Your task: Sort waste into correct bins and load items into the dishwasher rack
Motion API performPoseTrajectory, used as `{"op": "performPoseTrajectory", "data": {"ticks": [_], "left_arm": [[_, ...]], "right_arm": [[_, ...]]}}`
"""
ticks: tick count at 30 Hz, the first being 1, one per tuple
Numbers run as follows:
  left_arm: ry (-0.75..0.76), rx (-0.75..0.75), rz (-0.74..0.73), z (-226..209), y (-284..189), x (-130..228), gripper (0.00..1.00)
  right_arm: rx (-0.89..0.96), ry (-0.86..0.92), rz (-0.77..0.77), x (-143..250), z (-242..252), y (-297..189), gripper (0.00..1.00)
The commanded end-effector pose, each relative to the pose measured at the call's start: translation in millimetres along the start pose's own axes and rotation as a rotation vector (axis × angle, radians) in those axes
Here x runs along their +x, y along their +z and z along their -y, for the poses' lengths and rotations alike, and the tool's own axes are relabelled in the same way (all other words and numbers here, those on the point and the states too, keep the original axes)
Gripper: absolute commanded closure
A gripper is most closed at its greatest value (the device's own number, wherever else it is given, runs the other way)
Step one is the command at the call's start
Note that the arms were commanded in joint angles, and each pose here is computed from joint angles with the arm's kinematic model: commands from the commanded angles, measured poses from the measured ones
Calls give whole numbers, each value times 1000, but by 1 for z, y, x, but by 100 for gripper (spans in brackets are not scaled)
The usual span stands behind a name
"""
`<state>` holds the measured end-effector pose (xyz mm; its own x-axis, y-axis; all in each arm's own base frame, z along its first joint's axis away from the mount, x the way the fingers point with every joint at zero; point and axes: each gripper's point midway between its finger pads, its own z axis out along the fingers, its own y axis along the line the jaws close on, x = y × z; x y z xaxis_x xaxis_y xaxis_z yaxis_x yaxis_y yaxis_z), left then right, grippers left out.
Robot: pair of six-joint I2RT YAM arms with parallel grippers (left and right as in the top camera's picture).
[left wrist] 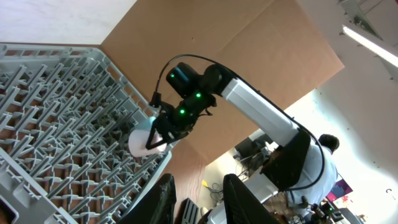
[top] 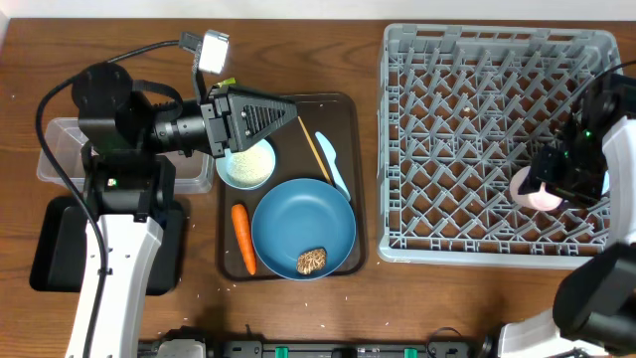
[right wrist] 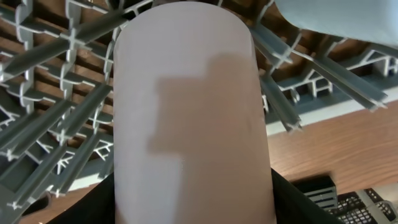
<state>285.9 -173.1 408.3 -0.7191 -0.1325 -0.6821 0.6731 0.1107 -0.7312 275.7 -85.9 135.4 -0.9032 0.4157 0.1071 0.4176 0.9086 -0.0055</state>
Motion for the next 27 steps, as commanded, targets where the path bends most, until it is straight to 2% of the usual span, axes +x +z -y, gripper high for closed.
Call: {"op": "performPoseTrajectory", "data": {"ticks": [1, 4, 7, 15, 22, 27], "left_arm": [[43, 7, -3, 5, -1, -2, 72], [43, 7, -3, 5, -1, -2, 72], [43, 7, -3, 5, -1, -2, 72], [50, 11, -8, 6, -1, -1, 72], [93, 21, -20, 7, -1, 2, 72], [57, -79, 58, -15, -2, -8, 72]], "right_arm": [[-12, 20, 3, -9, 0, 3, 33], [-16, 19, 41, -20, -1, 4, 16], [-28, 21, 104, -34, -3, -2, 11], [-133, -48, 210, -45, -26, -39, 16], [-489, -362, 502, -24, -109, -140, 19], [-556, -505, 682, 4, -149, -190, 16]]}}
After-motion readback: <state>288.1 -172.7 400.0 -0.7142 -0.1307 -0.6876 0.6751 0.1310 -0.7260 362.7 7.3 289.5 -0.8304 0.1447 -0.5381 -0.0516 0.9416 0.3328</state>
